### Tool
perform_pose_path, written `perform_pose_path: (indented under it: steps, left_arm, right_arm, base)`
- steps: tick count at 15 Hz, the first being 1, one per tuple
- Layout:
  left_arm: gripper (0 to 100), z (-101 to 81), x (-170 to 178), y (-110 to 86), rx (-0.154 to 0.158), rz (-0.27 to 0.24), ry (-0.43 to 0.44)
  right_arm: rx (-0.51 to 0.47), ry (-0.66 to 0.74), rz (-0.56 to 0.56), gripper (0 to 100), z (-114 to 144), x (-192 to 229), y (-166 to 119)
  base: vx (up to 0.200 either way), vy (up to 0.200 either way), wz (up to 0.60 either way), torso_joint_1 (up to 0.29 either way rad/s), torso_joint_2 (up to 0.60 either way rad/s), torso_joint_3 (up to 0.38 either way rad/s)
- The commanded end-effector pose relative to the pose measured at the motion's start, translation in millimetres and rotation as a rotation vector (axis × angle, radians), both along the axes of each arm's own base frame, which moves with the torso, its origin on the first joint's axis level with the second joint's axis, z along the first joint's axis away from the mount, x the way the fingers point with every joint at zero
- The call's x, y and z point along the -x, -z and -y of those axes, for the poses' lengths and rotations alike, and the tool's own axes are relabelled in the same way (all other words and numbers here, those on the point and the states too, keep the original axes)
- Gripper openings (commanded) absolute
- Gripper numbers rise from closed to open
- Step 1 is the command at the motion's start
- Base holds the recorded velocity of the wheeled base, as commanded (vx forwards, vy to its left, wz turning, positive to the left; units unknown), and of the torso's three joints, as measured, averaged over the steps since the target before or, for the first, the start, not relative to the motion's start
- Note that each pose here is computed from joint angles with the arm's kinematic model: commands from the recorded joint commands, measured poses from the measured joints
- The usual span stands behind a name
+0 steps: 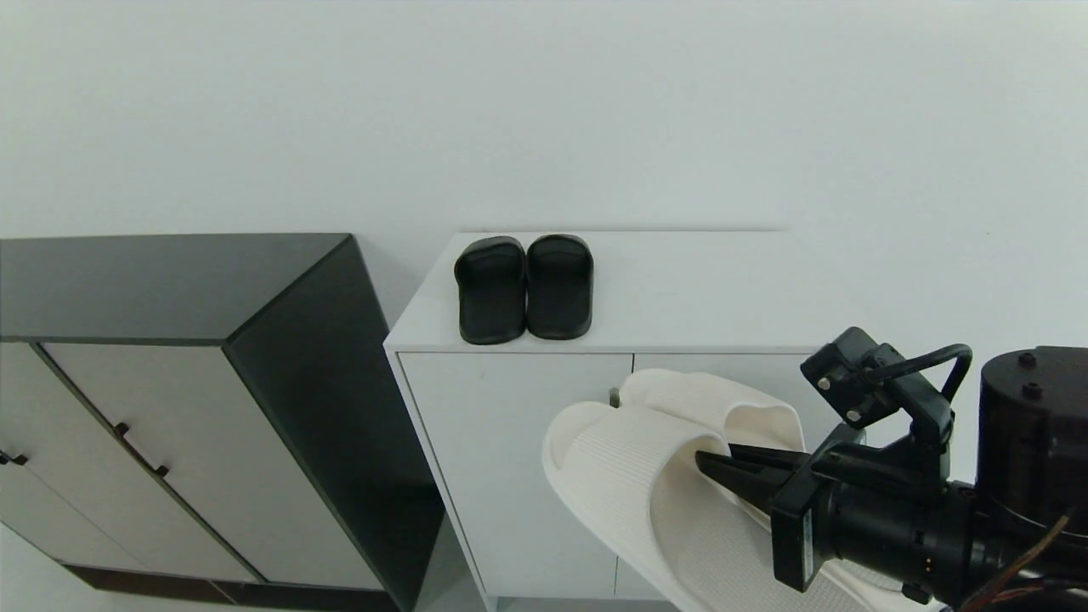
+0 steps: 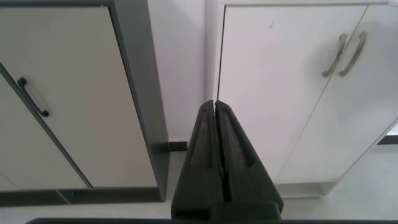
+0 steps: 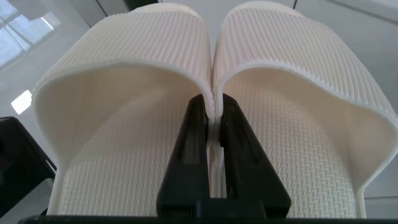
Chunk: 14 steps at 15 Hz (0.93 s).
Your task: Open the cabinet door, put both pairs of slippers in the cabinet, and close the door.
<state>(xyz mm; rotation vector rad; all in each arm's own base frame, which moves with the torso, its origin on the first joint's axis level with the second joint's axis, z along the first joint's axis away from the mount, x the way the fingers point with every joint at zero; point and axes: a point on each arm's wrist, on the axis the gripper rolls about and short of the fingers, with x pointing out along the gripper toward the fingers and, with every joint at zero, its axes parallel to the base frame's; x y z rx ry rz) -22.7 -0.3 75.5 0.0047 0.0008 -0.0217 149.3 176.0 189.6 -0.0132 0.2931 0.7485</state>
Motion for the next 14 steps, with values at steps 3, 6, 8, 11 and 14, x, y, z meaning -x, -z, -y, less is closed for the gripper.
perform_pose_path:
  steps: [3,6,8,11,14]
  left_arm:
    - [0,0.0,-0.1,0.0,0.0,-0.001,0.0]
    - [0,0.0,-0.1,0.0,0.0,-0.001,0.0]
    - [0,0.0,-0.1,0.0,-0.001,-0.001,0.0]
    - [0,0.0,-0.1,0.0,-0.001,-0.001,0.0]
    - [100,0.0,-0.1,0.0,-0.001,-0.001,0.0]
  right_arm:
    - [0.008,-0.004,-0.006,0,1.5,2.0,3.0]
    - [0.012,-0.004,-0.009,0,1.1,1.8,4.1]
    - [0.011,-0.006,-0.008,0,1.1,2.2,3.8]
    - [0.014,-0.006,-0.011,0,0.5,1.7,4.8]
    - [0.018,-0.009,-0.014,0,-0.3,2.0,5.9]
  base:
    - [0.0,0.0,0.0,-0.219,0.54,0.317]
    - [0.0,0.0,0.0,-0.204,0.52,0.308]
    - [0.0,0.0,0.0,-0.188,0.51,0.31]
    - [0.0,0.0,0.0,-0.178,0.5,0.315]
    - [0.0,0.0,0.0,-0.155,0.48,0.317]
